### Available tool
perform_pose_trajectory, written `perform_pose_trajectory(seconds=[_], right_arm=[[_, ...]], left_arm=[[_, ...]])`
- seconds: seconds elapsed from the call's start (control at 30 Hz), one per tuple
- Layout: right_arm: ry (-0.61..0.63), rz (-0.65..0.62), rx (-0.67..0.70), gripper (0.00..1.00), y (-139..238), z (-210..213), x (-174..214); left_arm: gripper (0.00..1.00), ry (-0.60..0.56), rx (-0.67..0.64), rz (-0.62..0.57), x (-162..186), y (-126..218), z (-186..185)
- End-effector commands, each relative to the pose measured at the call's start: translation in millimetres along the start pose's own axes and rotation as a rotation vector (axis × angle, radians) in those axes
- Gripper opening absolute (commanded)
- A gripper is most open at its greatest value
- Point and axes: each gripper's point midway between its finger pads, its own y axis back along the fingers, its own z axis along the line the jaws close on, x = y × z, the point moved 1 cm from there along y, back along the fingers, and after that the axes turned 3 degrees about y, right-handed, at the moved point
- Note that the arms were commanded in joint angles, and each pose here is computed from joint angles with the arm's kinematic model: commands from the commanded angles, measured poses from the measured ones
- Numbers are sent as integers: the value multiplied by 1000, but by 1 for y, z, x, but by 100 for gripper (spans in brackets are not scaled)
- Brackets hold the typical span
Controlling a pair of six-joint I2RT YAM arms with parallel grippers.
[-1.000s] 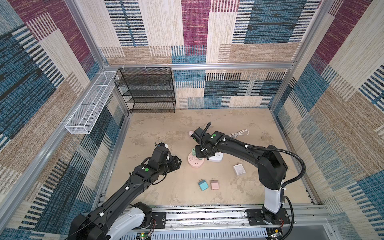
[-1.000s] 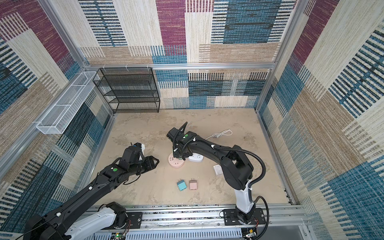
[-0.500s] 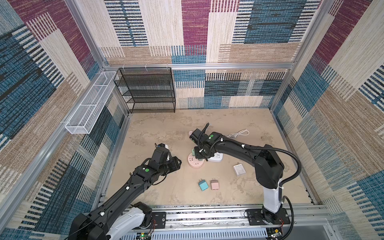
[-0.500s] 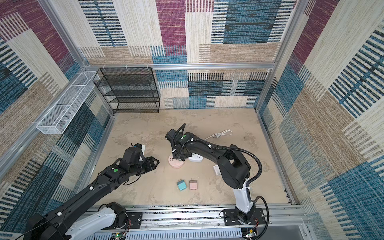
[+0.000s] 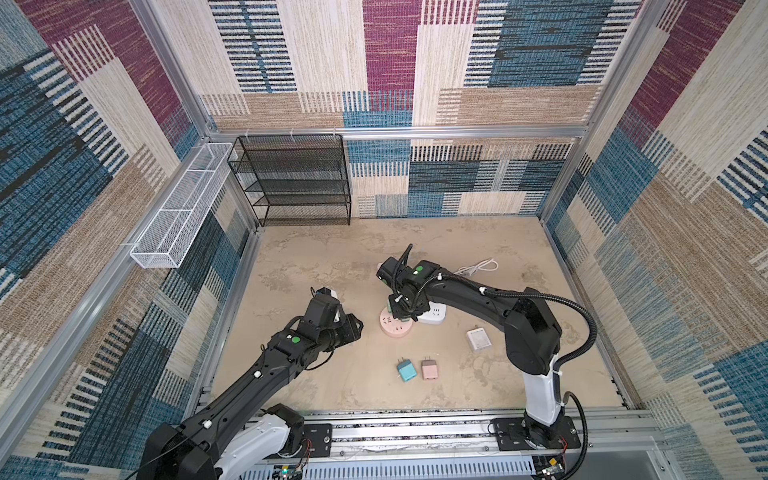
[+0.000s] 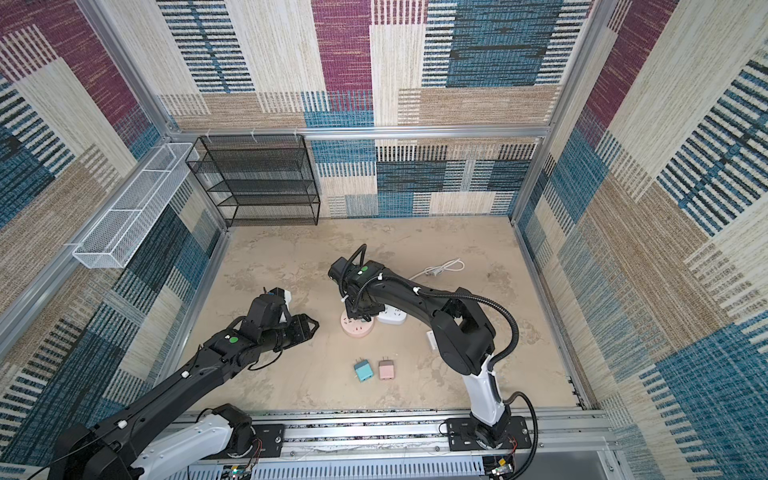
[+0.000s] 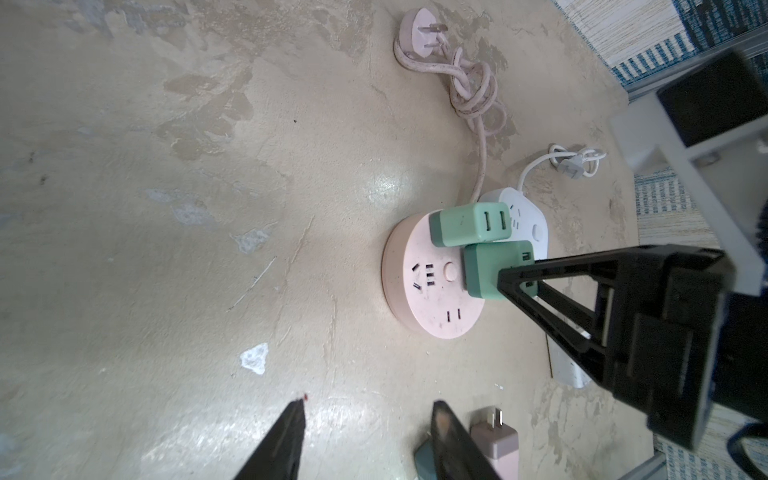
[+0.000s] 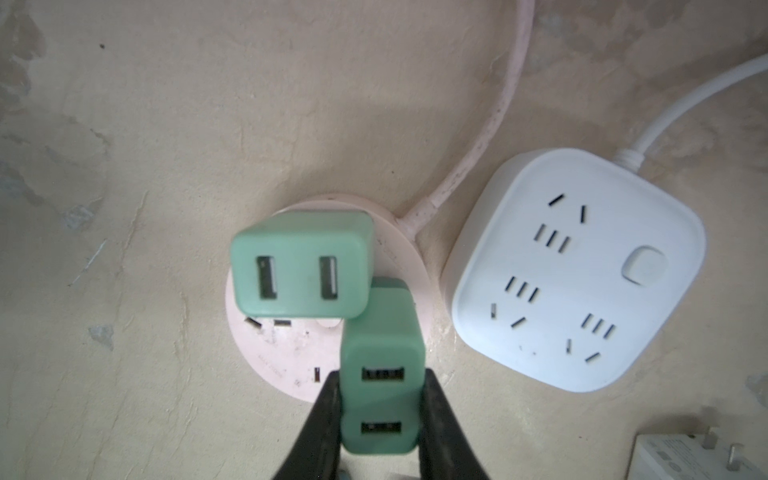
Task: Insert the plug
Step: 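Lower the mint green charger with the right gripper into the pink strip's socket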
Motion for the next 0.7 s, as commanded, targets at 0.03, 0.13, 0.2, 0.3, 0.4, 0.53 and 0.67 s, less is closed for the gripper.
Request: perform_pose_trajectory(seconds=[0.03,0.13,0.2,0.3,0.4,0.53,0.67], right_arm=[[36,57,45,0,-9,-8,12],[48,72,39,0,-14,-6,14],[64,94,43,0,-22,-6,19],[77,142,46,0,-35,-6,28],[79,166,33,0,-43,-4,34],[76,165,29,0,-42,-4,34],[76,159,31,0,-39,-3,31]], left_arm=[[53,-6,13,-9,-1,-1,-2],[54,-6,14,-8,-1,-1,-1],[53,-9,16,-5,0,-2,-1],[54,-9,25,1,1,-4,-3],[54,-12,26,9,1,-5,-4],[54,-15,26,8,1,-5,-4],[54,-20,28,9,0,-5,-5]])
